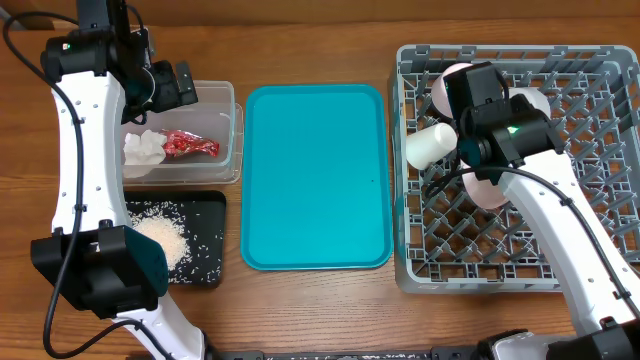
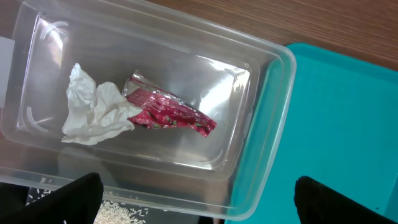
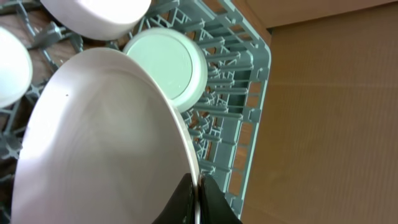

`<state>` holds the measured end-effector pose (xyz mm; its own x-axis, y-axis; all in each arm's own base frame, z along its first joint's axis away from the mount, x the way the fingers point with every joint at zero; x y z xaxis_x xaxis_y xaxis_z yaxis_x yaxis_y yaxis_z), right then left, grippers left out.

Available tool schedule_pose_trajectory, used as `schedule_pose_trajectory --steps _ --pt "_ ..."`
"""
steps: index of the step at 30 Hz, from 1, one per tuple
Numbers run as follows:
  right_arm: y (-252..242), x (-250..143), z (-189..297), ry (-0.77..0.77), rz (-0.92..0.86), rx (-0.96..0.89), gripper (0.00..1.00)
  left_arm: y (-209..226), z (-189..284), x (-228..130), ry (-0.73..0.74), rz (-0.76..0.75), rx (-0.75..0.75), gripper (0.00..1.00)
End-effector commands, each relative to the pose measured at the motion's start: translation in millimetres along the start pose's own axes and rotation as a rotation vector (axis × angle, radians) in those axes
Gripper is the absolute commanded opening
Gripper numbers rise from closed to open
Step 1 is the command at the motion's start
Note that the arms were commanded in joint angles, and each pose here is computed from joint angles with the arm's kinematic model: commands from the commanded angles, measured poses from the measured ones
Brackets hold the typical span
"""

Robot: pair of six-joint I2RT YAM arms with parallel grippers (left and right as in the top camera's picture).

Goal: Sort waste into correct bins and load items into the dishwasher
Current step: 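Carry the pink plate right and stand it upright in the rack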

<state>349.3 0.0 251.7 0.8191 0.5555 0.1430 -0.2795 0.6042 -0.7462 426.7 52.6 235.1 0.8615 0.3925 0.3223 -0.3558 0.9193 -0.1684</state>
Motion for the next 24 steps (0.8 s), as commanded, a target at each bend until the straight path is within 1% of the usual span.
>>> schedule_pose_trajectory --steps 1,2,6,7,8,11,13,15,18,19,20,21,22,23,24 --pt "4.4 7.5 0.6 -0.040 -0.019 0.036 0.10 -2.4 8.7 2.2 -0.024 0.000 0.000 1.00" --pt "3.8 8.6 0.6 -0.044 -0.024 0.034 0.17 -2.4 8.7 2.2 -0.024 0.000 0.000 1.00" --pt "2.3 11.7 0.8 -0.057 -0.037 0.028 0.33 -2.4 8.7 2.2 -0.024 0.000 0.000 1.00" --pt "1.9 12.5 0.8 -0.061 -0.042 0.027 0.42 -2.4 8.7 2.2 -0.024 0.000 0.000 1.00" --pt "1.5 14.9 0.9 -0.071 -0.052 0.028 0.49 -2.4 8.7 2.2 -0.024 0.000 0.000 1.00" --pt "2.2 21.1 1.5 -0.101 -0.085 0.042 0.52 -2.4 8.7 2.2 -0.024 0.000 0.000 1.00" --pt "-0.4 29.5 2.4 -0.138 -0.185 0.045 0.54 -2.4 8.7 2.2 -0.024 0.000 0.000 1.00" --pt "1.5 41.2 4.6 -0.193 -0.281 0.087 0.56 -2.4 8.7 2.2 -0.024 0.000 0.000 1.00" --pt "16.8 65.2 13.4 -0.309 -0.405 0.259 0.56 -2.4 8.7 2.2 -0.024 0.000 0.000 1.00" --pt "26.7 75.2 20.0 -0.359 -0.423 0.359 0.57 -2.4 8.7 2.2 -0.024 0.000 0.000 1.00" --pt "33.9 82.3 26.0 -0.396 -0.432 0.433 0.61 -2.4 8.7 2.2 -0.024 0.000 0.000 1.00" --pt "39.8 87.8 31.6 -0.427 -0.430 0.495 0.66 -2.4 8.7 2.2 -0.024 0.000 0.000 1.00" --pt "46.3 94.9 39.5 -0.471 -0.423 0.570 0.77 -2.4 8.7 2.2 -0.024 0.000 0.000 1.00" --pt "50.8 101.1 46.9 -0.512 -0.417 0.629 1.00 -2.4 8.7 2.2 -0.024 0.000 0.000 1.00" --pt "53.0 105.2 51.9 -0.540 -0.413 0.666 1.00 -2.4 8.7 2.2 -0.024 0.000 0.000 1.00"
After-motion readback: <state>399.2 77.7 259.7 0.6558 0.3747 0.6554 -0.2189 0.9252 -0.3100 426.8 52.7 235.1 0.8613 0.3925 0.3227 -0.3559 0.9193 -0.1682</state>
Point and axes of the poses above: each gripper's point midway between its finger pads, its own z axis back along the fingers, its own y axis along the line the jaws close on, x = y × z, the point moved 3 cm from there along z, back along the fingers, and after that the axes turned 6 degrees about z, right-handed, at the moved point
